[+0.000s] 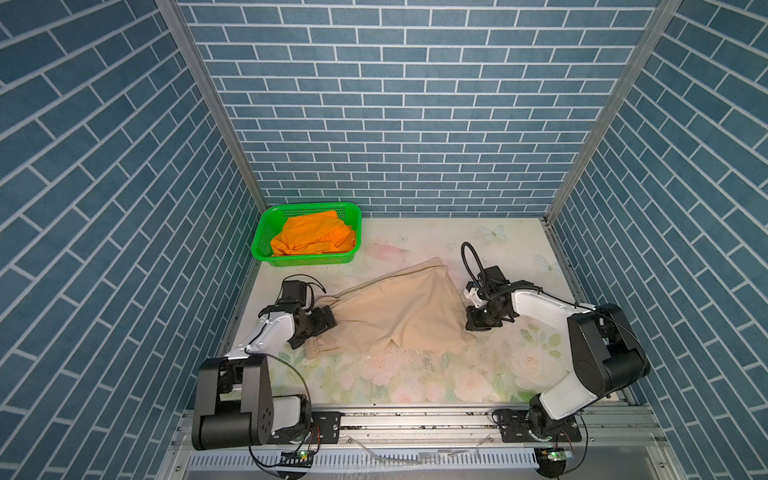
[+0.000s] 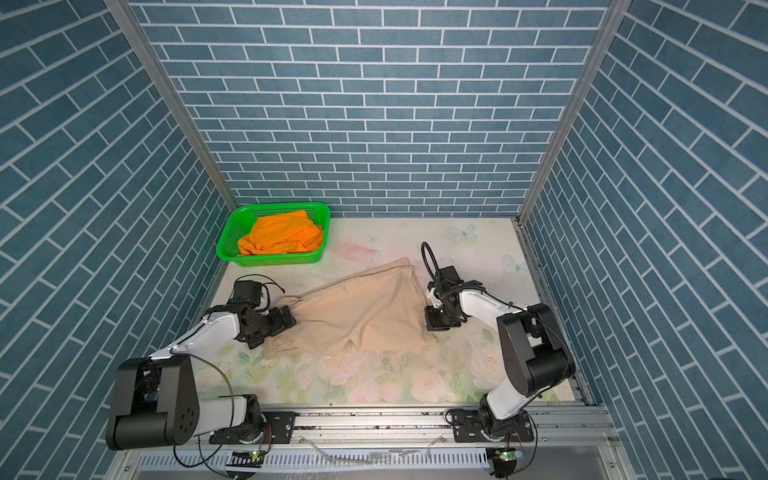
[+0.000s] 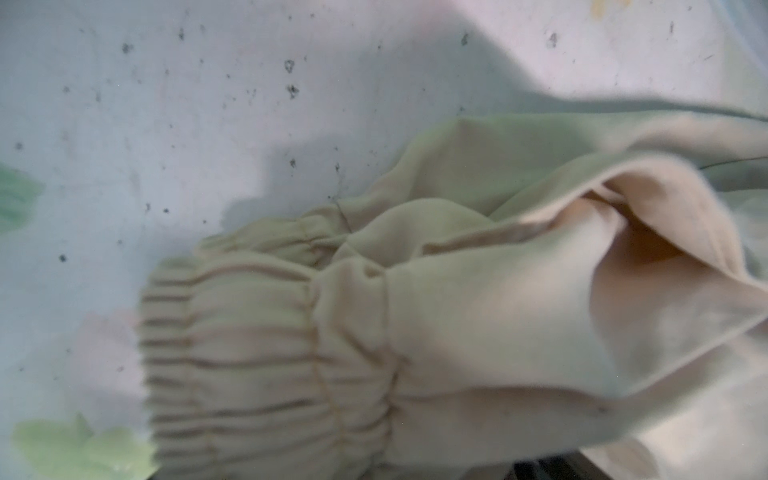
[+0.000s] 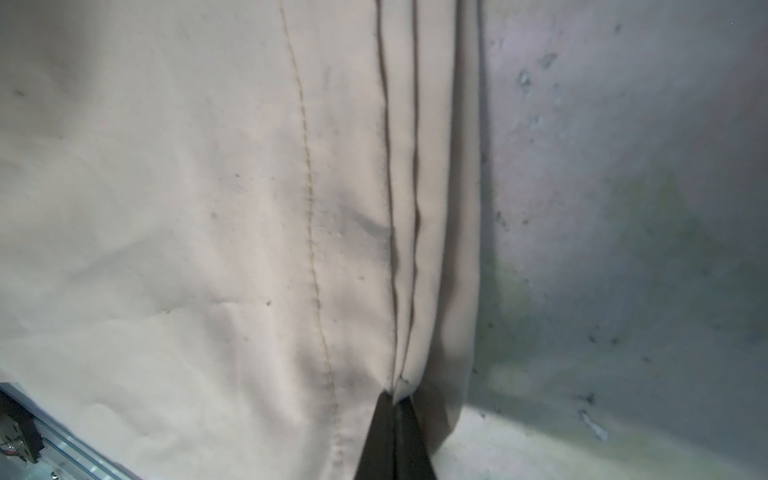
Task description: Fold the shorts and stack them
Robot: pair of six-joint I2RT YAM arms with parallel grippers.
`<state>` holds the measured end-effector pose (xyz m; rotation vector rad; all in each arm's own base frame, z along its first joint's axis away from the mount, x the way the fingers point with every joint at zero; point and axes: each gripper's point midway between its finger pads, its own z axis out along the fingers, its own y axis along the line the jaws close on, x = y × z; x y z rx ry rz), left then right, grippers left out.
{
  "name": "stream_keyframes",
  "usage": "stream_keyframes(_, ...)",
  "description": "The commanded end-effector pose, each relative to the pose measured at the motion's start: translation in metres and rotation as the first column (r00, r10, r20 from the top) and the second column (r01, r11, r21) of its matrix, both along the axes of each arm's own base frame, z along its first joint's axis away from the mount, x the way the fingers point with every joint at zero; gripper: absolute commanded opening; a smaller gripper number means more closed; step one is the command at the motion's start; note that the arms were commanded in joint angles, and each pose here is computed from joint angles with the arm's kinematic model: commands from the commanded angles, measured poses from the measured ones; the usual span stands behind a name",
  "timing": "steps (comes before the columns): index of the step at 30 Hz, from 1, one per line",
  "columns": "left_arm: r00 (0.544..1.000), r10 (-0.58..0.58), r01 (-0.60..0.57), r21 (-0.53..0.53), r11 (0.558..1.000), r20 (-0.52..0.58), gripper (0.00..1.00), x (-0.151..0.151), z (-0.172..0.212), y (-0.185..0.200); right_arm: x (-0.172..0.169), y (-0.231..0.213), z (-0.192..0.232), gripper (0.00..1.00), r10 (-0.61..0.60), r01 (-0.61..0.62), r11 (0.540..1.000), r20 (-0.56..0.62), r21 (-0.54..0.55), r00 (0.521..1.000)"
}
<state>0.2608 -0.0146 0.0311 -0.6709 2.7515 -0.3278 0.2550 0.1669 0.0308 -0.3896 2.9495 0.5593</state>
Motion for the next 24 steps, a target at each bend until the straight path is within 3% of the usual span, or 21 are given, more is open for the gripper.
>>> stream_keyframes(1, 0.999, -0.003, 0.005, 0.036, 0.999, -0.043, 1.00, -0.011, -0.007, 0.006, -0.004, -0.004, 0.012, 0.00, -0.008, 0.008, 1.000, 0.012, -0.015, 1.000)
stream_keyframes(5, 0.998, -0.002, 0.006, 0.062, 0.998, -0.066, 1.00, -0.014, -0.012, 0.010, -0.009, -0.033, 0.022, 0.00, -0.030, 0.031, 0.984, 0.005, -0.175, 1.000)
stream_keyframes(10, 0.997, -0.004, 0.010, 0.076, 0.997, -0.081, 1.00, -0.015, -0.016, 0.013, -0.024, -0.050, 0.025, 0.00, -0.091, 0.078, 0.967, -0.043, -0.241, 0.995)
stream_keyframes(11, 0.997, -0.006, 0.012, 0.073, 0.997, -0.080, 1.00, -0.014, -0.016, 0.012, -0.027, -0.053, 0.024, 0.05, -0.114, 0.098, 0.963, -0.053, -0.251, 0.992)
stream_keyframes(14, 0.997, -0.012, 0.017, 0.067, 0.998, -0.081, 1.00, -0.013, -0.017, 0.011, -0.030, -0.056, 0.029, 0.53, -0.174, 0.154, 0.958, -0.060, -0.242, 0.983)
stream_keyframes(15, 0.997, -0.012, 0.017, 0.066, 0.998, -0.078, 1.00, -0.013, -0.016, 0.010, -0.030, -0.055, 0.034, 0.59, -0.187, 0.172, 0.958, -0.045, -0.230, 0.981)
stream_keyframes(19, 0.998, -0.017, 0.021, 0.055, 0.998, -0.066, 1.00, -0.012, -0.014, 0.008, -0.033, -0.047, 0.051, 0.64, -0.242, 0.241, 0.963, 0.008, -0.121, 0.970)
stream_keyframes(24, 0.998, -0.019, 0.023, 0.049, 0.999, -0.068, 1.00, -0.013, -0.016, 0.007, -0.050, -0.032, 0.035, 0.63, -0.285, 0.286, 0.958, -0.048, 0.006, 0.957)
